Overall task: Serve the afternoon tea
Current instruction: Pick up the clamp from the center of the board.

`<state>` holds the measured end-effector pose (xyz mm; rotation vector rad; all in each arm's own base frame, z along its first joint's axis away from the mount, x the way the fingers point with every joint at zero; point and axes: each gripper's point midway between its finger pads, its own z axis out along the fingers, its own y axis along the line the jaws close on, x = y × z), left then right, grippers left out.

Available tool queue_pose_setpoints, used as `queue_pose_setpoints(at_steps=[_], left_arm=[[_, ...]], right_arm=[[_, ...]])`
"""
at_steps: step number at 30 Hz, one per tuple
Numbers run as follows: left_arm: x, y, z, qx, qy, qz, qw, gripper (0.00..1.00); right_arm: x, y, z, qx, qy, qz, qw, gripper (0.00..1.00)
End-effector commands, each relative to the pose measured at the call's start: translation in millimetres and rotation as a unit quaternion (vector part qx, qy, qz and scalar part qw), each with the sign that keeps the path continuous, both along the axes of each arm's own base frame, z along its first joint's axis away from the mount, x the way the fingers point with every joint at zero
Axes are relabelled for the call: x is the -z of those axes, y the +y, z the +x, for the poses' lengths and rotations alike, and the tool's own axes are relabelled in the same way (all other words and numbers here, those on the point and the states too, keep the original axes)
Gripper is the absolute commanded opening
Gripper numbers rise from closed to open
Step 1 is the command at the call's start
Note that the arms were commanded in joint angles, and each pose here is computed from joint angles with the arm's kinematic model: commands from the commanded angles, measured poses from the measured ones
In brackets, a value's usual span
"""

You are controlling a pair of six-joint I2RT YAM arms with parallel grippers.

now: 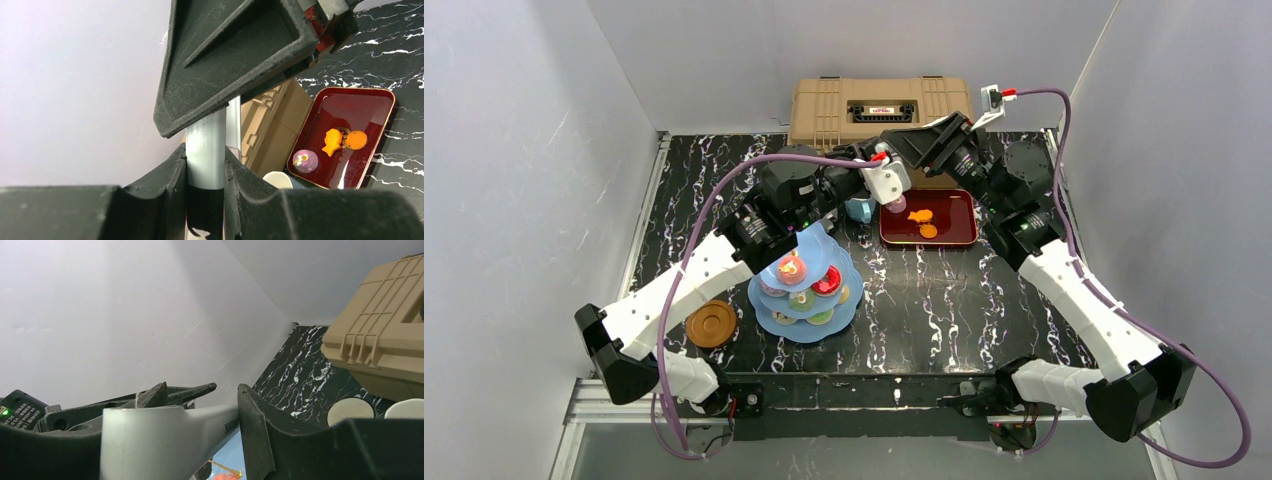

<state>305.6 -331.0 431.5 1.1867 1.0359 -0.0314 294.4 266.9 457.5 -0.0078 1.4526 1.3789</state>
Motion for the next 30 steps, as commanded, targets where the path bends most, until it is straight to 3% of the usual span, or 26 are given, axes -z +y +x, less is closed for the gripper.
queue_pose_setpoints(at_steps=[1, 4, 6, 7, 10, 15, 21, 30], left_arm=[[-26.5, 5.0, -13.8, 0.017, -0.022, -0.03, 0.999, 0.03], [-25.8, 4.7, -14.9, 0.02, -0.02, -0.024, 0.999, 0.42], [-22.9, 6.0, -16.1, 0.02, -0.01, -0.021, 1.0, 0.74], [-19.2, 3.3, -20.2, 0.034, -0.004, -0.015, 0.999, 0.83], [-12.2, 3.5, -26.3, 0.046, 0.012, -0.011, 0.999, 0.96], [-4.2, 8.1, -36.6, 0.055, 0.047, -0.013, 0.997, 0.98], [-4.6, 18.7, -46.0, 0.042, 0.116, -0.033, 0.992, 0.98], [-18.1, 35.7, -34.5, -0.01, 0.145, -0.066, 0.987, 0.98]], right_arm=[[-14.2, 1.4, -5.2, -0.024, -0.02, 0.017, 0.999, 0.57], [-10.6, -2.0, -1.8, -0.012, -0.019, 0.008, 1.0, 0.49], [-7.3, -5.1, 2.6, 0.001, -0.019, -0.003, 1.0, 0.46], [-3.8, -6.7, 5.6, 0.008, -0.016, -0.011, 1.0, 0.46], [3.2, -11.9, 14.1, 0.031, -0.022, -0.032, 0.999, 0.45], [22.8, -24.9, 36.8, 0.096, -0.044, -0.101, 0.989, 0.45], [68.1, -55.6, 78.5, 0.215, -0.081, -0.217, 0.949, 0.49], [126.0, -69.9, 111.0, 0.269, -0.092, -0.302, 0.91, 0.48]])
